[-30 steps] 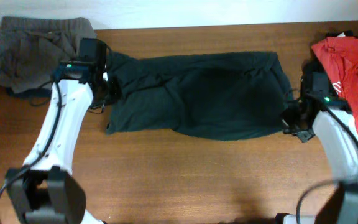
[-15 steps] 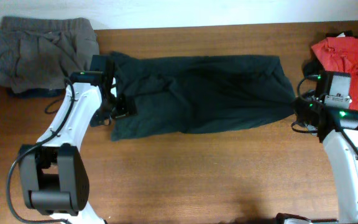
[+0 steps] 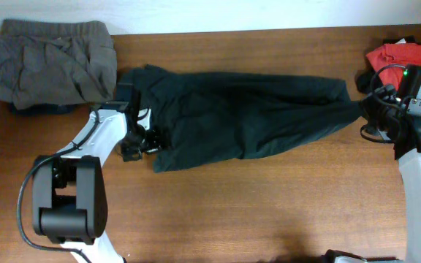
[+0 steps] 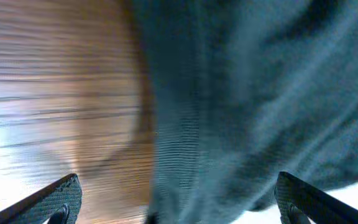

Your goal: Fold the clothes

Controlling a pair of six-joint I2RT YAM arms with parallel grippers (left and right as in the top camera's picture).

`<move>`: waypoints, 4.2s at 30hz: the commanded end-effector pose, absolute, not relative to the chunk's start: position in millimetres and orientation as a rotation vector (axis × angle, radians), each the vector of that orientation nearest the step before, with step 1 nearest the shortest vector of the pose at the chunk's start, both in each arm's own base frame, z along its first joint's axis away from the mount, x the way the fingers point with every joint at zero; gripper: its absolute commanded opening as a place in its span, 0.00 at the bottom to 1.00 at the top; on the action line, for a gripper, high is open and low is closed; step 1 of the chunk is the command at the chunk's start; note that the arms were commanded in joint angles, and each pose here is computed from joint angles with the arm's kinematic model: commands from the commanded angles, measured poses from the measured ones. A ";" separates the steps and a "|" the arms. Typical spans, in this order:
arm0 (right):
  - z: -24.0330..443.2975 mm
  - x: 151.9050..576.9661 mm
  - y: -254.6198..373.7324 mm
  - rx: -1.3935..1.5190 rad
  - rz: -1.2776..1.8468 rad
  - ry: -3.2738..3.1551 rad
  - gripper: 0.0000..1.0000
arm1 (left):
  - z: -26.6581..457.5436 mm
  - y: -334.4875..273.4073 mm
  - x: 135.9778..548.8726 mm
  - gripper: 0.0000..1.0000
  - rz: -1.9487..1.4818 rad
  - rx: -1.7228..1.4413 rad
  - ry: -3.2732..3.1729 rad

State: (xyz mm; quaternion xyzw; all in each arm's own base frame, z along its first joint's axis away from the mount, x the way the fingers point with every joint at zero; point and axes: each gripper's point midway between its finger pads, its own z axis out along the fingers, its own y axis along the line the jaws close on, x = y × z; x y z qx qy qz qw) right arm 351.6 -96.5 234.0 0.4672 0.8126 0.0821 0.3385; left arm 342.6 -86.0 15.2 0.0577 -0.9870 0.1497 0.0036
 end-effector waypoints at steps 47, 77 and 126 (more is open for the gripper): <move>144.2 452.3 -98.1 1.050 0.252 2.232 0.52 | 93.0 -112.6 530.9 0.99 0.532 0.040 -3.660; 136.4 422.3 -89.1 0.992 0.198 2.383 0.75 | 18.9 -207.0 426.8 0.99 0.584 -0.078 -3.189; 102.4 340.3 -76.0 1.197 0.085 2.689 0.91 | 137.0 -128.2 318.8 0.01 -0.058 -0.021 -2.912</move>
